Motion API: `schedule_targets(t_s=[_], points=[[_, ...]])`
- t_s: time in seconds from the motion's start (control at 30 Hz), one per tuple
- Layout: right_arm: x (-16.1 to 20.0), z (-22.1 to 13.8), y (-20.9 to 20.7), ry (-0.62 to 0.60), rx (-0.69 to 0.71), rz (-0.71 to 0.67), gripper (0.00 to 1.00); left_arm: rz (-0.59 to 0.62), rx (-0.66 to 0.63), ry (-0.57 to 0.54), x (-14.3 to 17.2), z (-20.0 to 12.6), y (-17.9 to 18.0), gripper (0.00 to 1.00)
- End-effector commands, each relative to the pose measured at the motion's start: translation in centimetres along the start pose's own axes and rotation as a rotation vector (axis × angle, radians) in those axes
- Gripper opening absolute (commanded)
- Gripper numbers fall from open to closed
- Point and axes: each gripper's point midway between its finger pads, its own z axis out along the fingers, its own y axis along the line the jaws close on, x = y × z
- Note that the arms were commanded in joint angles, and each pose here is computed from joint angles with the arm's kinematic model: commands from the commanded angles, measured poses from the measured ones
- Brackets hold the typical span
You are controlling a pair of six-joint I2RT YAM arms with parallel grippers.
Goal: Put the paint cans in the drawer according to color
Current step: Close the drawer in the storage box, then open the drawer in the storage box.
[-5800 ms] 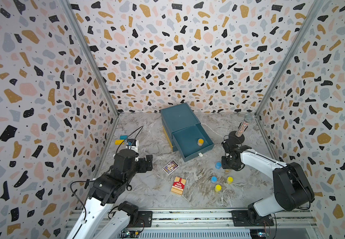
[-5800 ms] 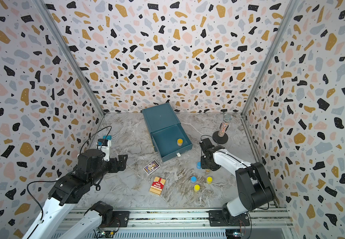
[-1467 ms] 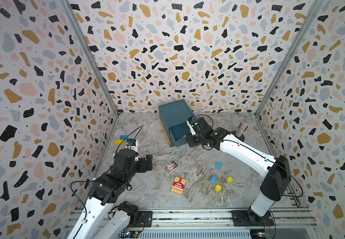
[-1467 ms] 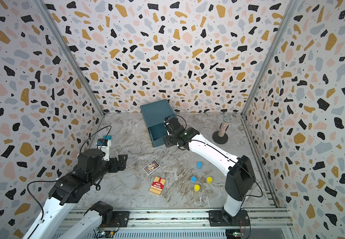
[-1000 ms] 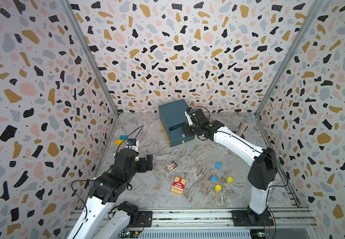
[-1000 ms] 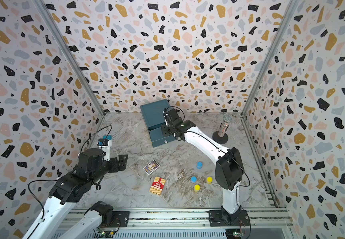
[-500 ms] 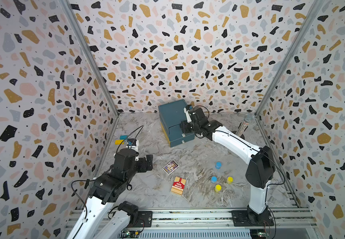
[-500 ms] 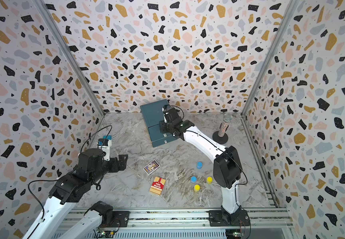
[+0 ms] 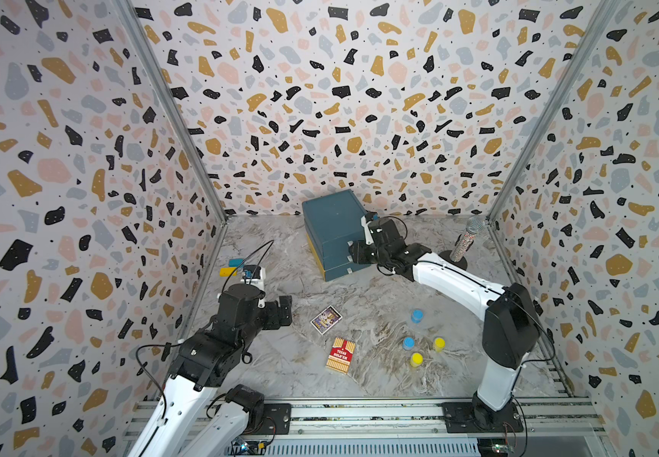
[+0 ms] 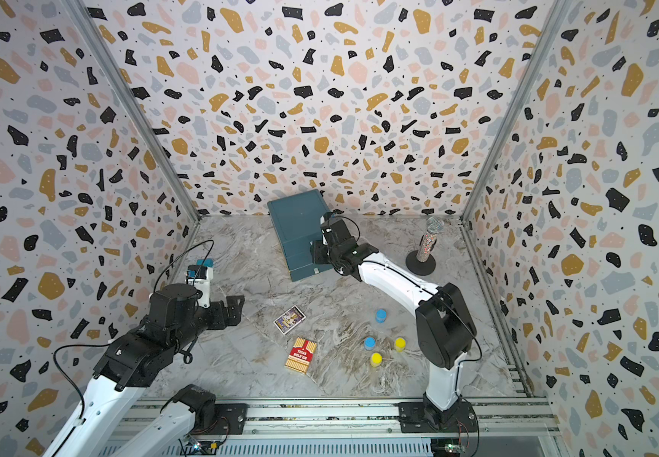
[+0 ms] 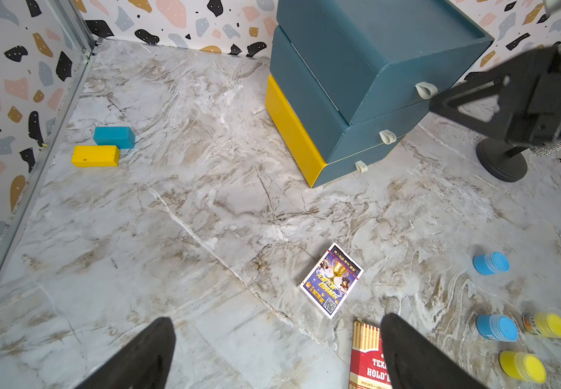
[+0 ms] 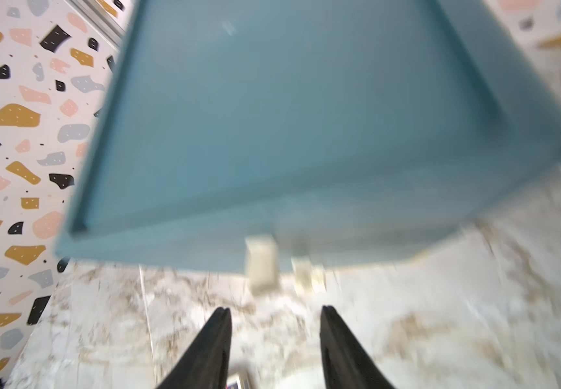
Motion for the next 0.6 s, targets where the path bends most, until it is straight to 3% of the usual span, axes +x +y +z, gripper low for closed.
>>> schedule_targets(t_s=[0.0,0.13,0.3,0.57], points=[[-1.6,-2.2,-0.4,-0.11,-0.13,0.227,0.45,-0.001,0.013,-0.033,-0.7,0.0,-0.2,0.98],[0.1,-0.3,-2.1,-0.141,-0.272,0.457,0.44,-0.001,0.014,-0.032,-0.7,0.0,-0.3,0.98],[0.0,1.6,-1.9,-0.174,-0.374,0.611,0.43,-0.001,0.012,-0.033,-0.6,0.0,-0.2,0.98],[-0.1,3.8,-1.2,-0.164,-0.406,0.692,0.44,0.0,0.015,-0.029,-0.6,0.1,-0.3,0.98]])
